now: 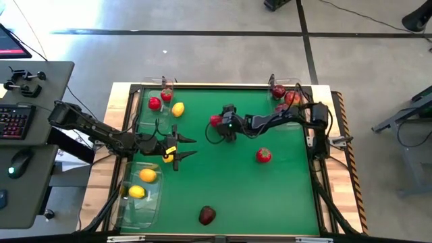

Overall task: Sort produce into baskets
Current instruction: Put the tomato into the top left bin

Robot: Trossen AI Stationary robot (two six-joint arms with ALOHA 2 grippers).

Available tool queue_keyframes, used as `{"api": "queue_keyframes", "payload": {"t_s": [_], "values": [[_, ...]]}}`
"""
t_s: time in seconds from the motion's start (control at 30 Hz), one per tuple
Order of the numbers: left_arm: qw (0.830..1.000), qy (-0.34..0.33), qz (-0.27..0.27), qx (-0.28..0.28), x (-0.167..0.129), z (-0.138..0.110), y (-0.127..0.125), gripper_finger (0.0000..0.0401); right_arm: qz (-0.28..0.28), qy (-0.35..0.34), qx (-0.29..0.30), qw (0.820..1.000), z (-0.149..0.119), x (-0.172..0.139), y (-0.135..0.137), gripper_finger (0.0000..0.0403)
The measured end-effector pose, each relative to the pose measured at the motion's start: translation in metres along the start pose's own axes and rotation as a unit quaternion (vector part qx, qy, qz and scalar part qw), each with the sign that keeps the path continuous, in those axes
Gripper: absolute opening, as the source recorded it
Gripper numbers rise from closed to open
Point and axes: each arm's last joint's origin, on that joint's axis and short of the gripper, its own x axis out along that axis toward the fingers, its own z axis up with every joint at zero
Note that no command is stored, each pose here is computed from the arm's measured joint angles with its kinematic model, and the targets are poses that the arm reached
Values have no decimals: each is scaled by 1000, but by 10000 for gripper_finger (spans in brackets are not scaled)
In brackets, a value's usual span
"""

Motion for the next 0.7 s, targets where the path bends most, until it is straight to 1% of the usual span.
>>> {"api": "queue_keyframes", "payload": {"t_s": [0.23, 0.4, 0.53, 0.7], "values": [[1000, 0, 0, 0, 0, 0, 0, 184, 12, -18, 58, 998, 2, 0, 0, 236], [1000, 14, 1, 5, 0, -3, 0, 184, 27, -39, 100, 994, 6, -3, 0, 224], [999, 44, 21, 23, 0, -9, 1, 184, 37, -68, 124, 989, 19, -17, -1, 224], [996, 59, 51, 48, -1, -12, 3, 184, 78, -135, 158, 975, 43, -49, 0, 223]]}}
